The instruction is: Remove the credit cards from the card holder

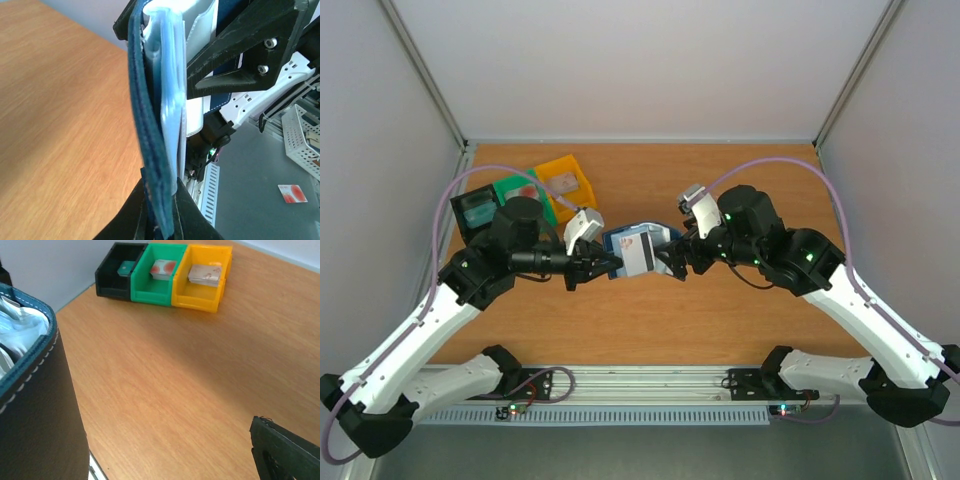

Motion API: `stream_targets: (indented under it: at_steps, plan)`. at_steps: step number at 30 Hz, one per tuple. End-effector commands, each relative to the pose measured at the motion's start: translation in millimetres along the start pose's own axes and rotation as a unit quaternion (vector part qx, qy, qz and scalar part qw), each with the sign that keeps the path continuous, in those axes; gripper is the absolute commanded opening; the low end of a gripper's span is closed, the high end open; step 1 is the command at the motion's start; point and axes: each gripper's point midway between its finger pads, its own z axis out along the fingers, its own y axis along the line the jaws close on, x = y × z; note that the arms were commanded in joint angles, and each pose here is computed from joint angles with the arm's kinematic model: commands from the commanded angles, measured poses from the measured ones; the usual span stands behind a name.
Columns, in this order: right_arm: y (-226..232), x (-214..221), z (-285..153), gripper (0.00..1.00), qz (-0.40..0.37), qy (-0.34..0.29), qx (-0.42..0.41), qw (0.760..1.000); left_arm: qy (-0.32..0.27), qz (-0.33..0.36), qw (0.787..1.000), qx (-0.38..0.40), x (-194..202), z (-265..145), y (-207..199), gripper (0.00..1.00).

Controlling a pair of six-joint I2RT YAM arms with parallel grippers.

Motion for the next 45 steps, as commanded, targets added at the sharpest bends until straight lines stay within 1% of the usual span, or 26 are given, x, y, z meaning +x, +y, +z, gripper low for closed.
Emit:
stream_targets:
  at_steps: [1,5,9,12,13,16,17,20,22,23,25,29,34,38,41,43,45]
  plan:
    - [44,-17,-3,0.98,-0.031,-0.041,-0.088,0.995,-0.035,0.042,0.998,-0.033,-22,0,8,0.0]
    - [21,-10,-17,0.98,-0.037,-0.051,-0.024,0.998,-0.034,0.044,0.998,-0.041,-20,-2,9,0.0]
    - [-7,2,-32,0.98,-0.037,-0.033,0.055,0.997,-0.04,0.044,0.998,-0.038,-21,-4,7,0.0]
    - [-19,8,-36,0.98,-0.039,-0.021,0.091,0.995,-0.038,0.036,0.998,-0.039,-19,-3,8,0.0]
    - [-18,9,-34,0.98,-0.041,-0.015,0.089,0.995,-0.036,0.034,0.998,-0.042,-18,-3,9,0.0]
    - [-3,9,-29,0.98,-0.047,-0.005,0.044,0.998,-0.03,0.028,0.997,-0.059,-16,-4,15,0.0]
    - [6,6,-26,0.98,-0.045,-0.006,0.021,0.999,-0.029,0.029,0.997,-0.063,-15,-4,17,0.0]
    - [19,-10,-14,0.98,-0.028,-0.026,-0.01,0.999,-0.029,0.029,0.996,-0.073,-14,-3,22,0.0]
    - [28,-20,-5,0.99,-0.032,-0.04,-0.007,0.999,-0.027,0.02,0.997,-0.075,-12,-1,24,0.0]
    - [24,-26,-2,0.99,-0.028,-0.054,0.02,0.998,-0.026,0.018,0.997,-0.073,-12,-1,23,0.0]
    - [21,-37,2,0.98,-0.004,-0.084,0.038,0.996,-0.026,0.014,0.997,-0.065,-10,0,22,0.0]
    - [33,-50,15,0.98,0.02,-0.105,0.006,0.994,-0.028,0.006,0.998,-0.052,-9,5,21,0.0]
    - [41,-57,32,0.99,0.029,-0.098,-0.011,0.995,-0.036,0.004,0.999,-0.035,-12,9,18,0.0]
    - [38,-49,46,0.99,0.034,-0.078,0.0,0.996,-0.043,0.009,0.998,-0.035,-18,8,17,0.0]
    - [36,-42,48,0.98,0.029,-0.067,0.002,0.997,-0.043,0.009,0.998,-0.036,-17,7,16,0.0]
    - [35,-38,46,0.97,0.025,-0.066,0.002,0.998,-0.043,0.007,0.998,-0.033,-17,6,15,0.0]
    - [37,-35,41,0.93,0.02,-0.069,-0.006,0.997,-0.046,0.007,0.999,-0.025,-17,6,12,0.0]
